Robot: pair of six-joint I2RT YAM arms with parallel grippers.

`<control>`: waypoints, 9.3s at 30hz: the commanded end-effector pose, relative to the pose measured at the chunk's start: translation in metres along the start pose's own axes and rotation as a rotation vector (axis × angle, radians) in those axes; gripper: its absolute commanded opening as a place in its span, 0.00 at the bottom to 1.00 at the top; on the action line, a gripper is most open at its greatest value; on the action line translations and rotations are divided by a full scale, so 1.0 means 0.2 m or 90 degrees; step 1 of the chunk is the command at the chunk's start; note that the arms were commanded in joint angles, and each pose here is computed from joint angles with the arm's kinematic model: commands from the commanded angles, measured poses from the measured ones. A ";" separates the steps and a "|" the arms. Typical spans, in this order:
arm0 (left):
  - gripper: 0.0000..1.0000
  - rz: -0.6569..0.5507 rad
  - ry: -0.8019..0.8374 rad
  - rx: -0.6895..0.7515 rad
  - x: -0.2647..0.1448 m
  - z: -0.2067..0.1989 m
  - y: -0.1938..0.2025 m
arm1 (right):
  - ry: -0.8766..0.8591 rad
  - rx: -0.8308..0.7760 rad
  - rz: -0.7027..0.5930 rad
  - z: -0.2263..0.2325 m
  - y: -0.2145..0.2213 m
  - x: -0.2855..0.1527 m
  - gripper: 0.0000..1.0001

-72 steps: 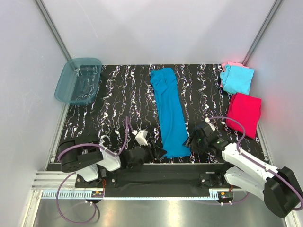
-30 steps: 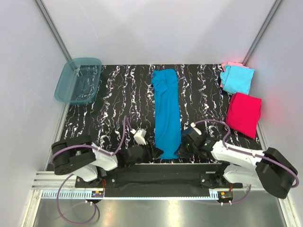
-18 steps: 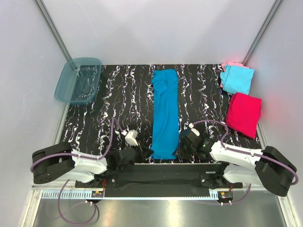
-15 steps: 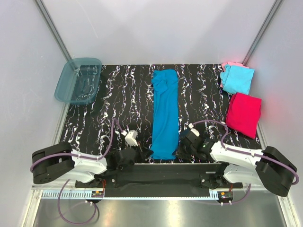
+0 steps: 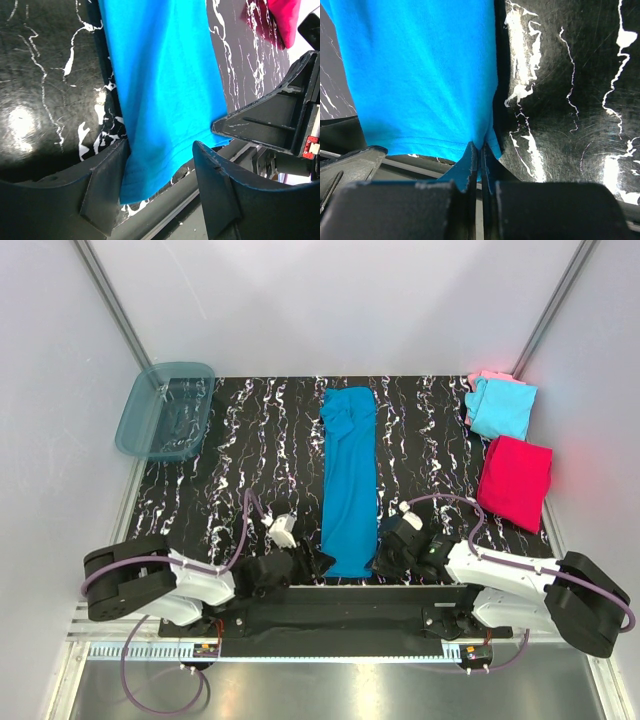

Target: Fold and stack the t-shirts

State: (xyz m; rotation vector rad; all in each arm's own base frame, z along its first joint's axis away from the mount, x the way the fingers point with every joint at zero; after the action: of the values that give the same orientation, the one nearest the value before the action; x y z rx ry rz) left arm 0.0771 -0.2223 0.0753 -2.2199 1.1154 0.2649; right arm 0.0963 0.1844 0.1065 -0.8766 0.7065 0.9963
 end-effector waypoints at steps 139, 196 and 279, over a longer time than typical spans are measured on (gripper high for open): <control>0.63 -0.056 -0.058 0.157 -0.04 -0.18 -0.01 | -0.054 0.017 -0.263 0.06 -0.86 0.13 0.45; 0.62 -0.029 -0.043 0.225 -0.10 -0.29 0.17 | -0.079 -0.021 -0.219 0.27 -0.98 0.29 0.29; 0.83 -0.025 0.069 0.002 0.41 0.05 -0.34 | -0.163 0.125 -0.209 -0.14 -0.58 0.28 0.62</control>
State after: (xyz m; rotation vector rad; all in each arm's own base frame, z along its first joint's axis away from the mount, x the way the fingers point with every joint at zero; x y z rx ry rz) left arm 0.1802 -0.2421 0.0698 -2.3446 1.1493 0.0543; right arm 0.2197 0.1518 0.0879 -0.6787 0.3760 0.7254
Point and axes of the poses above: each gripper's point midway between its finger pads, its own x axis out along the fingers, its own z axis along the line the jaws close on, y = z × x, the point moved 10 cm from there along -x, back along the fingers, and after that the axes turned 7 degrees about -x, right-handed, at the moved point
